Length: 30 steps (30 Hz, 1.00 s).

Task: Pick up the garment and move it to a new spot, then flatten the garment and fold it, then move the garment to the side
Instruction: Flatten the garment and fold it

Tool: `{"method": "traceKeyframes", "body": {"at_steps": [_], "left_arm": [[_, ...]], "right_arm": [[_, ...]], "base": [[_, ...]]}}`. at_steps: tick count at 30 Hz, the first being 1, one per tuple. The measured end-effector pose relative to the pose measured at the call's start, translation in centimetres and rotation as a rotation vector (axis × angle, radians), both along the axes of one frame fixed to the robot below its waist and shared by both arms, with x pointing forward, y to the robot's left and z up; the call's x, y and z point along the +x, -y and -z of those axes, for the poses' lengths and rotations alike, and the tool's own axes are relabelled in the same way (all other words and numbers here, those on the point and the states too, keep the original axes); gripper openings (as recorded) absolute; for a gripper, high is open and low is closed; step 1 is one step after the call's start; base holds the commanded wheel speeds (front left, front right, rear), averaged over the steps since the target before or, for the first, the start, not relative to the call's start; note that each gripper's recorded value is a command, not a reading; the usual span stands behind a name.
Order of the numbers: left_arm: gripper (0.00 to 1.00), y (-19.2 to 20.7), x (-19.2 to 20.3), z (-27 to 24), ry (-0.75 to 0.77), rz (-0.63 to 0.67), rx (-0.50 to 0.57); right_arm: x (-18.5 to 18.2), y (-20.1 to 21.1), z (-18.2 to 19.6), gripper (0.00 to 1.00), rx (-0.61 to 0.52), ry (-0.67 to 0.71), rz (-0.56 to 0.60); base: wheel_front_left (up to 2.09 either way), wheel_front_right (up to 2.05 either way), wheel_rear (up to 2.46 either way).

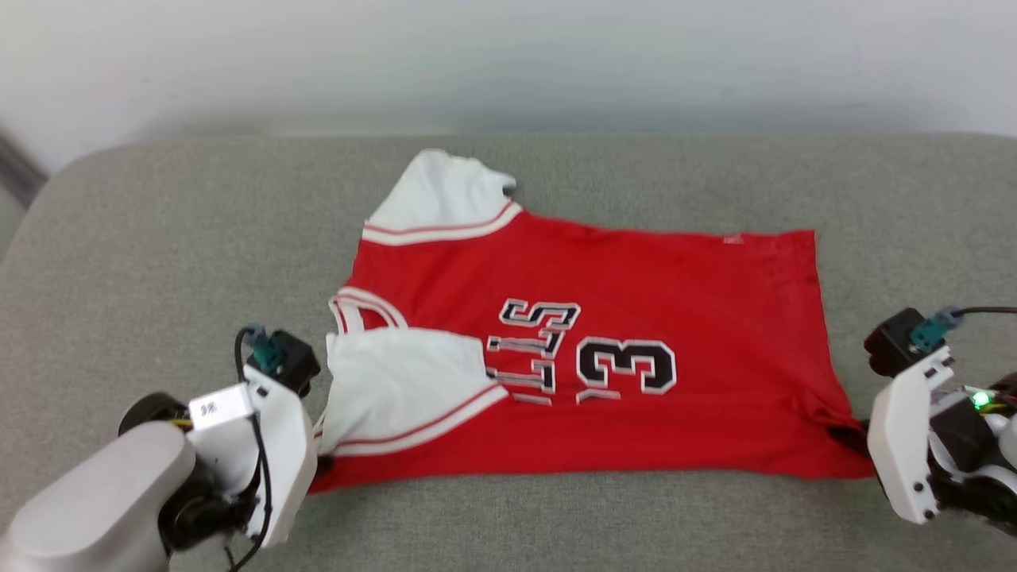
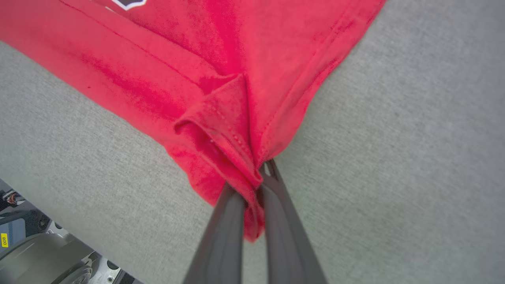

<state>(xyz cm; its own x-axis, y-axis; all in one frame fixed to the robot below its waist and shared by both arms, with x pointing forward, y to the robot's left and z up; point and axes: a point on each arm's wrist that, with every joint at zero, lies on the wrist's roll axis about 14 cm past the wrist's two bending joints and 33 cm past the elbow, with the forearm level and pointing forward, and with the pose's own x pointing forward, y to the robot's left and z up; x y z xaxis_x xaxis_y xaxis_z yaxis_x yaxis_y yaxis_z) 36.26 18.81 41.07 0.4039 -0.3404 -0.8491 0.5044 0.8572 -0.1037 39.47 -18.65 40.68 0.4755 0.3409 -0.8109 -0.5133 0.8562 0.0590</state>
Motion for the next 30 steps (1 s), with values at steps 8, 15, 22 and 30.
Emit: {"method": "traceKeyframes", "body": {"at_steps": [8,15,22,30], "left_arm": [[0.00,0.2,-4.5,-0.4,-0.018,0.013,-0.018],[0.00,0.8,-7.8,1.5,-0.093,-0.003,-0.039],[0.32,0.7,-8.4,3.5,-0.144,-0.034,-0.034],[1.00,-0.4,-4.7,0.0,0.055,-0.085,-0.050]], "right_arm": [[-3.8,1.9,-1.7,0.00,0.006,0.018,-0.004],[-7.5,3.4,0.7,0.00,0.003,-0.084,0.033],[-8.7,2.9,3.8,0.49,0.023,-0.157,0.085],[-4.3,2.3,0.3,1.00,0.097,0.125,0.108]], "base": [[0.00,0.00,0.00],[0.00,0.00,0.00],[0.00,0.00,0.00],[0.00,0.00,0.00]]}}
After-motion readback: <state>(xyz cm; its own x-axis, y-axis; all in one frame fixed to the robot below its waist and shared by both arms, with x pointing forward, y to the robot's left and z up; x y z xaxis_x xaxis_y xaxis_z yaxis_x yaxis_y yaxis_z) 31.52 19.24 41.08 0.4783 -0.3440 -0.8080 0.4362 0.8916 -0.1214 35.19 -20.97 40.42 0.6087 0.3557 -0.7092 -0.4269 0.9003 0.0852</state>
